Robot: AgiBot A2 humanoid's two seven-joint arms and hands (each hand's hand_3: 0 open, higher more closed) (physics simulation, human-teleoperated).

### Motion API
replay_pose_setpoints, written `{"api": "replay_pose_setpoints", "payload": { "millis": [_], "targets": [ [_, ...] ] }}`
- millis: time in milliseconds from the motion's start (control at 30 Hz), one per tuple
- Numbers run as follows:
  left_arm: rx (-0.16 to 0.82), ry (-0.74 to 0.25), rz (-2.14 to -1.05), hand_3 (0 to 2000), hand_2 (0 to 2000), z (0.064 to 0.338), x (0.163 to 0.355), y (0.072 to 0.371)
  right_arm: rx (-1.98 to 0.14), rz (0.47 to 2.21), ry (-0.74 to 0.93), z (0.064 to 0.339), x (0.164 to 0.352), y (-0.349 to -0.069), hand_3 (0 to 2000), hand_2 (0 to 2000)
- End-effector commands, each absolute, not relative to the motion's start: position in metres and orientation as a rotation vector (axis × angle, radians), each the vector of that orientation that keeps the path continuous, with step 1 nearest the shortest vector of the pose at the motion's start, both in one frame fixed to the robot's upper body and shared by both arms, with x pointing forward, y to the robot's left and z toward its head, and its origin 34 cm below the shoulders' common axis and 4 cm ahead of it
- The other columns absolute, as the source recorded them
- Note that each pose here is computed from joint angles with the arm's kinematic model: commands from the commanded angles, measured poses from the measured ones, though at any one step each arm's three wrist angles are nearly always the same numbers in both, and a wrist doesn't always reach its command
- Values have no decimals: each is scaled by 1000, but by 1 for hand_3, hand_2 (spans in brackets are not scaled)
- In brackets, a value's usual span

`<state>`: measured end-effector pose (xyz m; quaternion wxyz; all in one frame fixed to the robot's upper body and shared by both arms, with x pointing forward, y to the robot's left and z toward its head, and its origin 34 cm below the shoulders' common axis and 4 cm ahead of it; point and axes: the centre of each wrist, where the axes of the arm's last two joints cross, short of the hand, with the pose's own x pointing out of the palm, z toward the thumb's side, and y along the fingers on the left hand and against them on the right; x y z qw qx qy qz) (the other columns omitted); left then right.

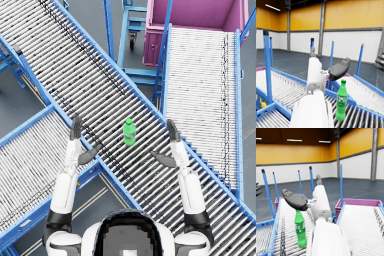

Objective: Pick up the oil and place it on the left assembly line, put the cola on the right, and keep Sprite still

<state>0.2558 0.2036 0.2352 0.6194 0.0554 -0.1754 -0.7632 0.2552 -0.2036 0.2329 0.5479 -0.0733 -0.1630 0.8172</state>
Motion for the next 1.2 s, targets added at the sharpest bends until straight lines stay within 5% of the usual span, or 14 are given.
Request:
{"api": "replay_pose_setpoints", "payload": {
  "millis": [33, 1200],
  "targets": [
    [112, -399, -1761, 0, 0, 233, 255, 203, -163, 1946, -383, 232, 255, -203, 0, 0],
    [74, -388, -1777, 0, 0, 229, 255, 201, -134, 1971, -376, 229, 255, -201, 0, 0]
  ]
}}
